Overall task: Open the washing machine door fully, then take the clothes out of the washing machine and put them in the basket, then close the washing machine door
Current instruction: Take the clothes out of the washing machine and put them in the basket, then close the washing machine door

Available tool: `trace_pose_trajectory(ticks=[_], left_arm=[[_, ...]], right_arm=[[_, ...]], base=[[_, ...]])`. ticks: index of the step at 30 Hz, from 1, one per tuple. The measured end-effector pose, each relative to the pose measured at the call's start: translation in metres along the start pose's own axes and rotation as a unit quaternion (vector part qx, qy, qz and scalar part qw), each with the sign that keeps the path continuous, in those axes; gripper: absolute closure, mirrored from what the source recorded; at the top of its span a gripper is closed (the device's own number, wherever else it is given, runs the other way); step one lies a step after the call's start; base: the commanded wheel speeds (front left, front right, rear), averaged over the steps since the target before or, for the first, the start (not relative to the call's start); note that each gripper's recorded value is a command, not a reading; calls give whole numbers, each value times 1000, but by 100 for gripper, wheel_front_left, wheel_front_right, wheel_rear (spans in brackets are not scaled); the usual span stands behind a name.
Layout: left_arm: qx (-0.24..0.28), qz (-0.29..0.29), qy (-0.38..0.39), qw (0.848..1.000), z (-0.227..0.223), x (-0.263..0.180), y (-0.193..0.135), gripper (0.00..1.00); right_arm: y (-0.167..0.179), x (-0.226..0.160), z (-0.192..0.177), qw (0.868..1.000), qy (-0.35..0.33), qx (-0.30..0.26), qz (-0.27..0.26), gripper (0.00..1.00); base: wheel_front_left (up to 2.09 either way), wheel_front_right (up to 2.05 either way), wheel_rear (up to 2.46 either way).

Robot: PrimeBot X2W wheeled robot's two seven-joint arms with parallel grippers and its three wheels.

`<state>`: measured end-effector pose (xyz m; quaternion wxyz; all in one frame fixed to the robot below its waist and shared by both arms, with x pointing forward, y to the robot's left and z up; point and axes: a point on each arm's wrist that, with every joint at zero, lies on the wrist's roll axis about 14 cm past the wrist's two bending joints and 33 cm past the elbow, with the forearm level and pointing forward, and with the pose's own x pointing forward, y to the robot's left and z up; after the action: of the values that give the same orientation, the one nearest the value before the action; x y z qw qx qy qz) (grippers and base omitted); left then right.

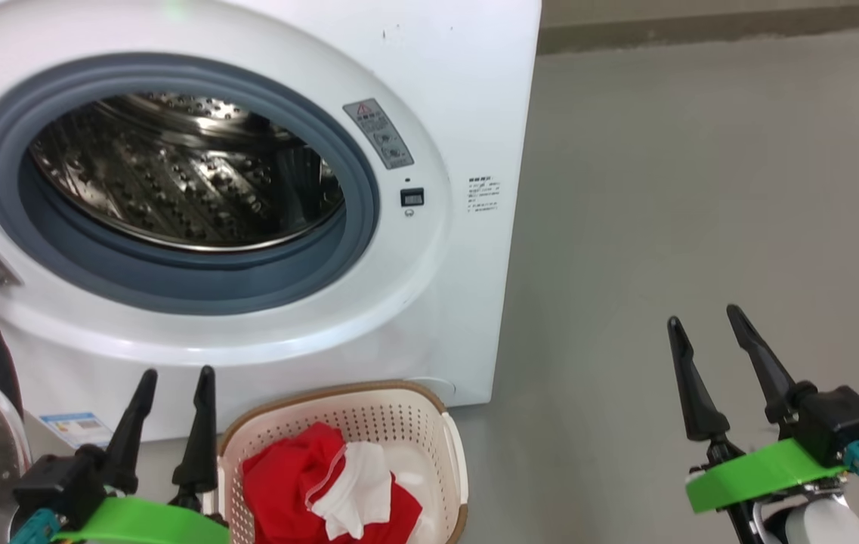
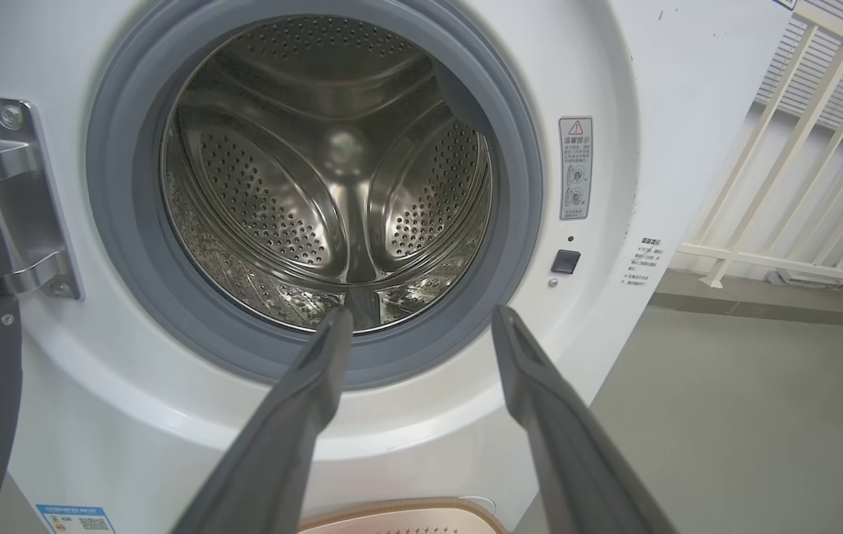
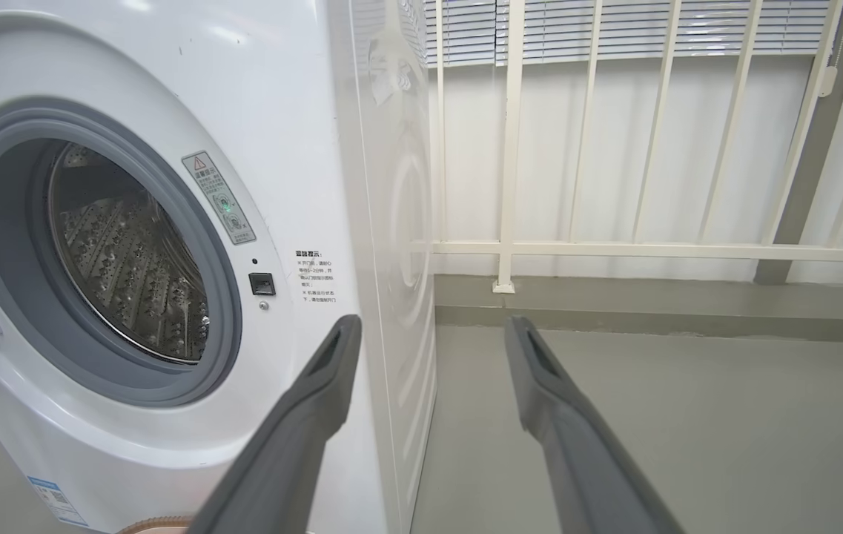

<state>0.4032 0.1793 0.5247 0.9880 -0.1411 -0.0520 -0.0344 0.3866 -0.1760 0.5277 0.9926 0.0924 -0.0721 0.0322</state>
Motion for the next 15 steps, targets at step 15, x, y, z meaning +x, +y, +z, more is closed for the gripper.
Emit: trace_pose_trajectory(ticks=[15], left_arm=[[15, 2, 0, 1000, 2, -6, 5, 0]], right_arm=[[-5, -16, 12, 1000, -15, -9, -9, 0]], base=[[0, 0, 0]])
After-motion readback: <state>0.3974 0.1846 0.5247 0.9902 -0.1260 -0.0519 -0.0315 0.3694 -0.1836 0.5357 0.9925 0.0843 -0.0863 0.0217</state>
